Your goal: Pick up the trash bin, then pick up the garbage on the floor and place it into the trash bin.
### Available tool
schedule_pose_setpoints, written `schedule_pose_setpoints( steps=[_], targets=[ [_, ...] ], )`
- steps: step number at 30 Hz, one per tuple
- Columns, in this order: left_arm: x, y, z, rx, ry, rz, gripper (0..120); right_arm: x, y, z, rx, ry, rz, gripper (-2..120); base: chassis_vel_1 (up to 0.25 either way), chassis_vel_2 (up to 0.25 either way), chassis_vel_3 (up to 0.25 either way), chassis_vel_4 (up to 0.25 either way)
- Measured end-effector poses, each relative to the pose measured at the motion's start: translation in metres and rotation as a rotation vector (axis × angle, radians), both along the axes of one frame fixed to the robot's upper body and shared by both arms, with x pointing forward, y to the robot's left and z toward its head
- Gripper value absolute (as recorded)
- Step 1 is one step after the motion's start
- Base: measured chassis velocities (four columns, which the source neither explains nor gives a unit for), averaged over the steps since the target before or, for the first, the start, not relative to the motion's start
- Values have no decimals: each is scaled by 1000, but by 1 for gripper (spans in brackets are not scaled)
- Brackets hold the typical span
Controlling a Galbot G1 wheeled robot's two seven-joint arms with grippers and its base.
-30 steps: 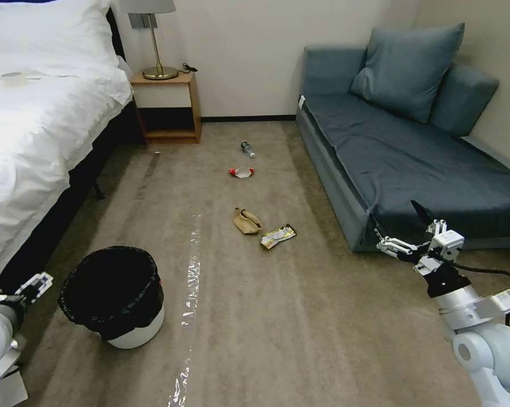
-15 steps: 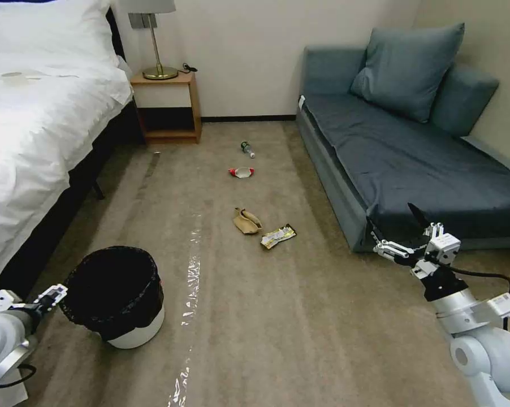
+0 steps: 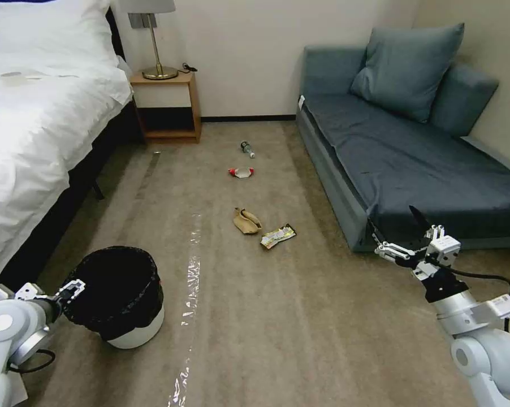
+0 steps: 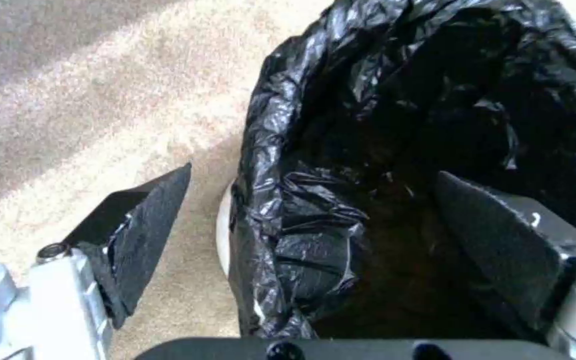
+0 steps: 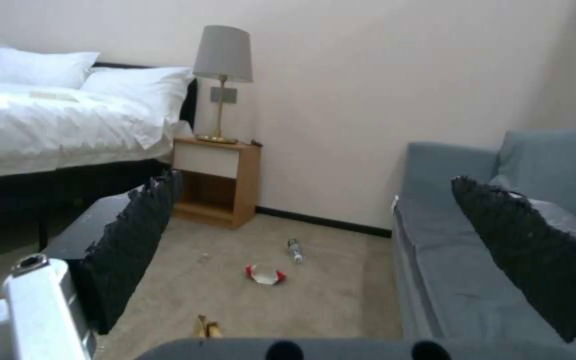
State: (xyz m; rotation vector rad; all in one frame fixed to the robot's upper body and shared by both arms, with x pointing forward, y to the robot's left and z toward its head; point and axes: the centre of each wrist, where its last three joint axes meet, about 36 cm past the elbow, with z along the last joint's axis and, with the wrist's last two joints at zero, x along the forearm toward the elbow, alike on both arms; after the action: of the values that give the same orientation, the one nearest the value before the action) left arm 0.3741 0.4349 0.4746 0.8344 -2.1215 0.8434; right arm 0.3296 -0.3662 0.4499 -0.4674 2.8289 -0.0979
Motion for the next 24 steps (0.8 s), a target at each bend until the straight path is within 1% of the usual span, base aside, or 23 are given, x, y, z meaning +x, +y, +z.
schedule_pose_setpoints(
  steps=[4,11,14,17,19,24],
  targets=[
    [2,1,-5,-3,9,3,98,0,0,0,-2,-1,1,100,0,0,0,0],
    [7,5,-10,-15,14,8,99,-1,0,1,-6,-3,1,100,0,0,0,0],
    [10,9,-22,-36,29,10,100,-3,-1,1,-11,-5,-2,100,0,0,0,0],
    [10,10,-25,-42,32,10,100,-4,-1,1,-11,-4,-2,100,0,0,0,0],
    [11,13,-33,-53,41,14,100,-6,-1,-1,-13,-2,-1,100,0,0,0,0],
    [13,16,-36,-62,38,19,98,-6,-1,-2,-12,-2,-1,100,0,0,0,0]
  ],
)
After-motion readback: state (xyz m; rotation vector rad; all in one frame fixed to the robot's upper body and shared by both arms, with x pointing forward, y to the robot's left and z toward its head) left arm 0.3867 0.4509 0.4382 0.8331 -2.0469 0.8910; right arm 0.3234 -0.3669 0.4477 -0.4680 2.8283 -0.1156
